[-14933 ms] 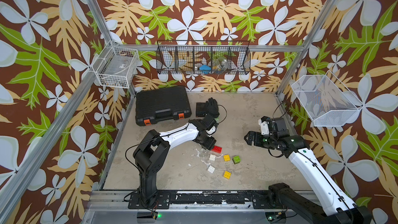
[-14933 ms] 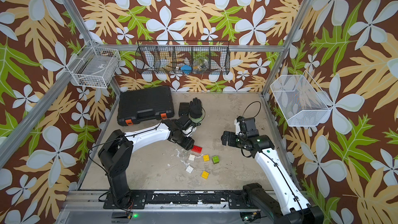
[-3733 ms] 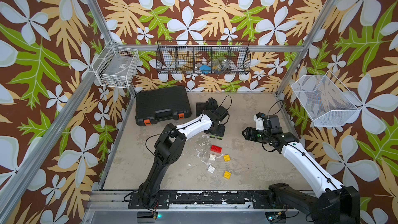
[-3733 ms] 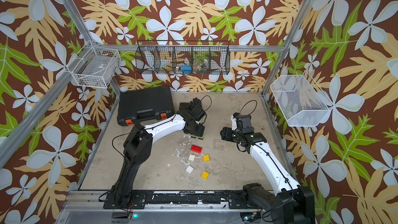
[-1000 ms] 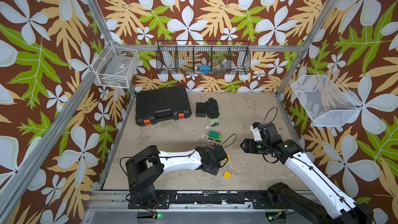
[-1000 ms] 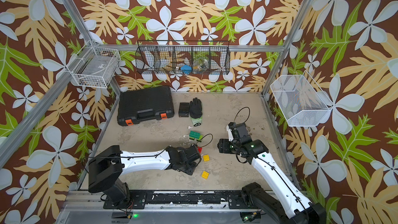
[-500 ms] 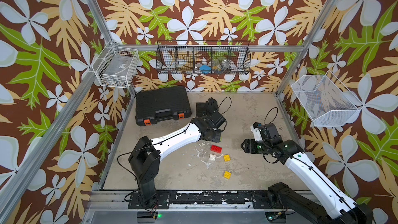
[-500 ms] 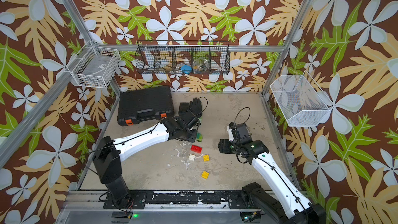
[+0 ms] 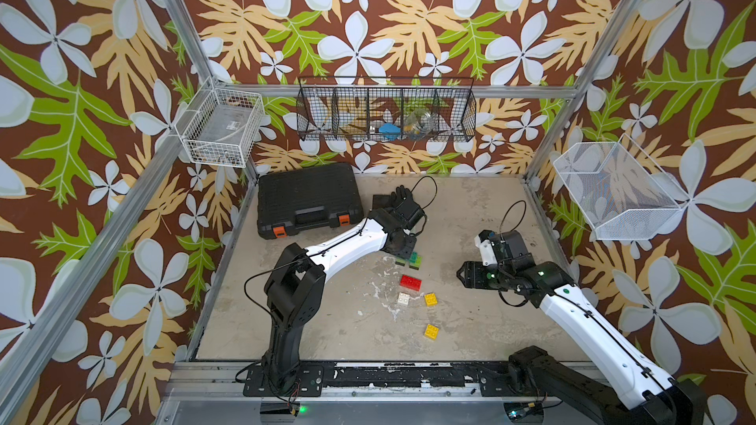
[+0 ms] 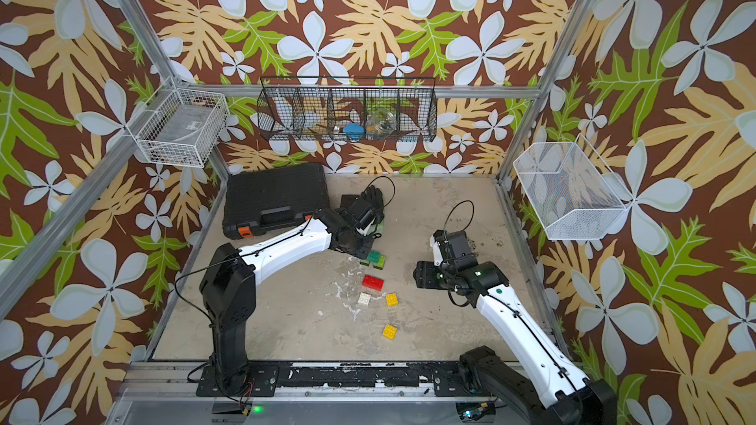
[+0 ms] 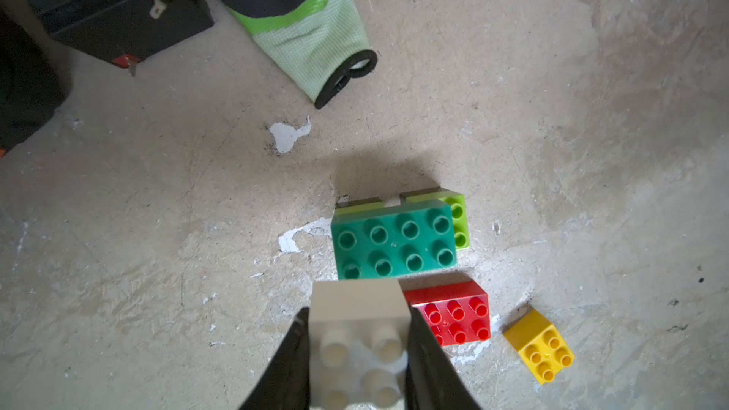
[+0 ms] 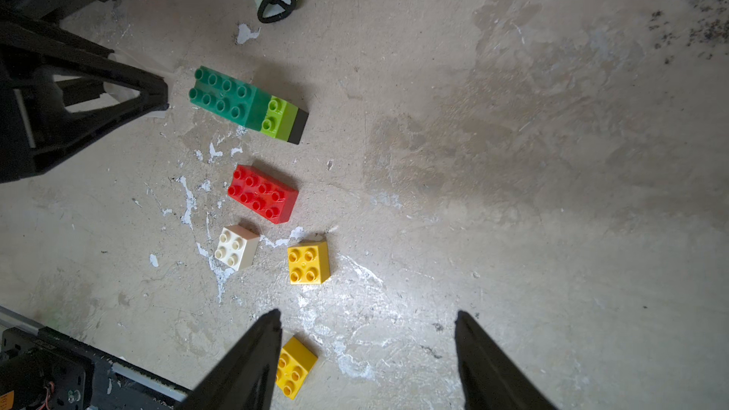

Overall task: Assemble a giraffe with lego
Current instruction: Assemble the lego brick with the lego brick.

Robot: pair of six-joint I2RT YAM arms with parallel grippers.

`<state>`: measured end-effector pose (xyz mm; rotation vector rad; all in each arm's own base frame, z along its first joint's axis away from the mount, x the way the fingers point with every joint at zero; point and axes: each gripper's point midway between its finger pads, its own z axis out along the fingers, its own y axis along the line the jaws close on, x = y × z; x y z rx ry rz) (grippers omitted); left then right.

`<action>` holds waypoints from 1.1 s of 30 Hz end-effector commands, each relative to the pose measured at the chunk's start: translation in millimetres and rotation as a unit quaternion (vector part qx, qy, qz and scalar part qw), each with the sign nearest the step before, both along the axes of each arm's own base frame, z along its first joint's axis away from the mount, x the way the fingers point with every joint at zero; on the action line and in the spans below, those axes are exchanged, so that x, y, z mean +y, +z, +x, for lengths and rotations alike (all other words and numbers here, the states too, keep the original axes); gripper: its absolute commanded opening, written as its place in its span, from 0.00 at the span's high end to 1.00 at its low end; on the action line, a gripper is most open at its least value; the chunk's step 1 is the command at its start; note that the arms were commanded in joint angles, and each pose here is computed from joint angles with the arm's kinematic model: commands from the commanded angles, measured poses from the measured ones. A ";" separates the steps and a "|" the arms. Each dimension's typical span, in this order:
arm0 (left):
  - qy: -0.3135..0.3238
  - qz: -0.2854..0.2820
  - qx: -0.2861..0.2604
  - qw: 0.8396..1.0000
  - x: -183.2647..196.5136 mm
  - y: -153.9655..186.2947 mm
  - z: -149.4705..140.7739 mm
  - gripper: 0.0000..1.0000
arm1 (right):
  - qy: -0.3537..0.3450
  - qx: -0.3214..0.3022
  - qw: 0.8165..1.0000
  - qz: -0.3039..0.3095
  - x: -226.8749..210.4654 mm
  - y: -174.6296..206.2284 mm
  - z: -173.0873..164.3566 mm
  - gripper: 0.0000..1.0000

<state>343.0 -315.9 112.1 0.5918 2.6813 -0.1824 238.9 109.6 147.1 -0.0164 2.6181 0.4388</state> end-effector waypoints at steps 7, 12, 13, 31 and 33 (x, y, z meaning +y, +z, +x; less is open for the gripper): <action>-0.022 -0.004 0.006 1.000 -10.0 -8.0 7.2 0.82 | -0.004 -0.003 1.000 -0.011 -3.2 1.7 3.0 0.28; -0.020 0.001 0.009 1.000 -10.2 -14.6 12.0 0.82 | -0.004 -0.001 1.000 -0.011 -2.5 0.9 4.5 0.28; -0.020 0.001 0.009 1.000 -10.2 -14.6 13.2 0.82 | -0.004 -0.001 1.000 -0.011 -2.8 1.3 4.9 0.28; -0.007 0.024 0.044 0.999 -0.6 -38.8 8.9 0.82 | -0.013 -0.001 1.000 -0.012 -9.8 -0.3 7.2 0.28; -0.005 0.026 0.047 0.999 1.7 -39.5 6.6 0.82 | -0.014 0.000 1.000 -0.012 -10.4 -0.9 7.0 0.28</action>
